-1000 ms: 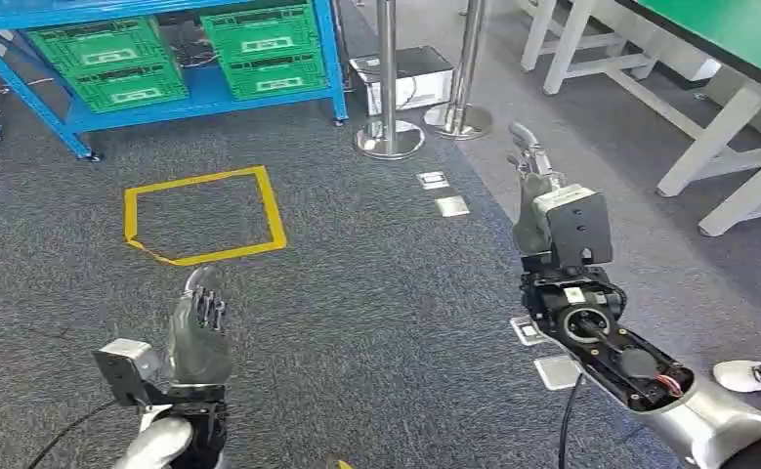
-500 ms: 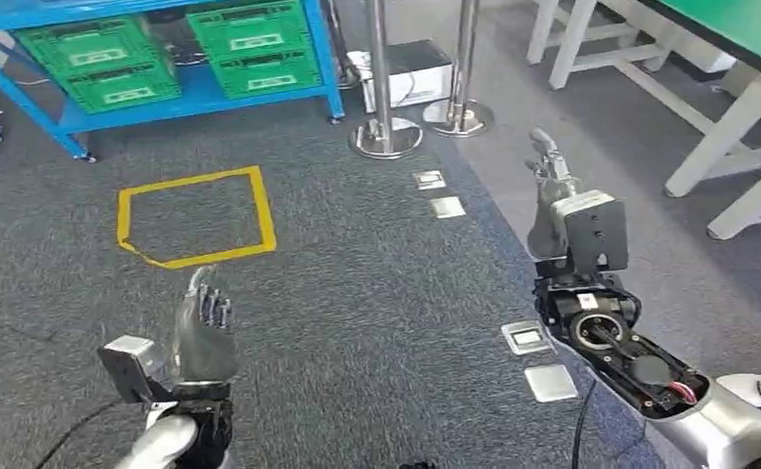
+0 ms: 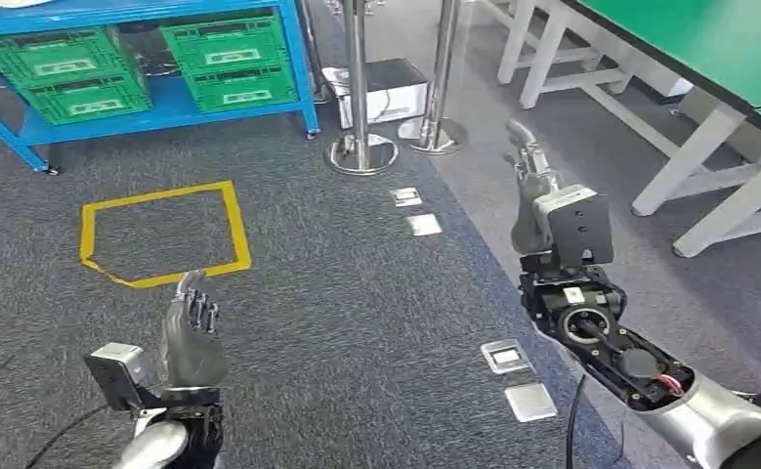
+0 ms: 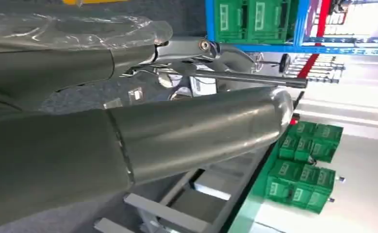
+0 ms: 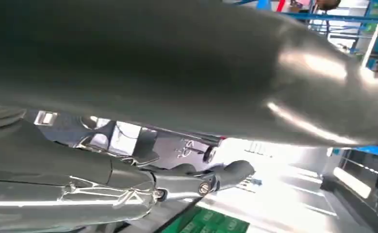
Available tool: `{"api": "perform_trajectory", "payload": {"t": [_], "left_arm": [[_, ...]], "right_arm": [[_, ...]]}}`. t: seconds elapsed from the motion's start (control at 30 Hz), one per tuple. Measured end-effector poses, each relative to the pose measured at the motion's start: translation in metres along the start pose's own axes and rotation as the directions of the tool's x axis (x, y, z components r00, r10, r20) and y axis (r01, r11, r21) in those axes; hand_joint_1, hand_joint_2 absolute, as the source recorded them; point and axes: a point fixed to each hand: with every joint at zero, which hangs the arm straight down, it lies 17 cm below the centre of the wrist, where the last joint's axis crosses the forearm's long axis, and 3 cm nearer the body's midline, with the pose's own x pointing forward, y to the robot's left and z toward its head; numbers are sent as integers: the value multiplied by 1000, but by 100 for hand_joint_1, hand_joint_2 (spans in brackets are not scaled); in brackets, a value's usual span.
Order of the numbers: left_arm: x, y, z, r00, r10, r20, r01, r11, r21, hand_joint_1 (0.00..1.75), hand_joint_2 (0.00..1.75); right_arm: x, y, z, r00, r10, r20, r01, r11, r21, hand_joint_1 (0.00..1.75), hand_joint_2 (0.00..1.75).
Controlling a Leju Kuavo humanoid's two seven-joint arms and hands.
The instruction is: Take the parts from the cabinet and place them on the table.
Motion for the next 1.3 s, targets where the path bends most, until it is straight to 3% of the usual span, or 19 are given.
{"api": "perform_trajectory", "payload": {"t": [1.3], "left_arm": [[-4,6,4,1000,-4,-13,5,1000,24,0,0]], "right_arm": [[2,-3,-4,1000,12,9,-12,1000,-5,0,0]]}}
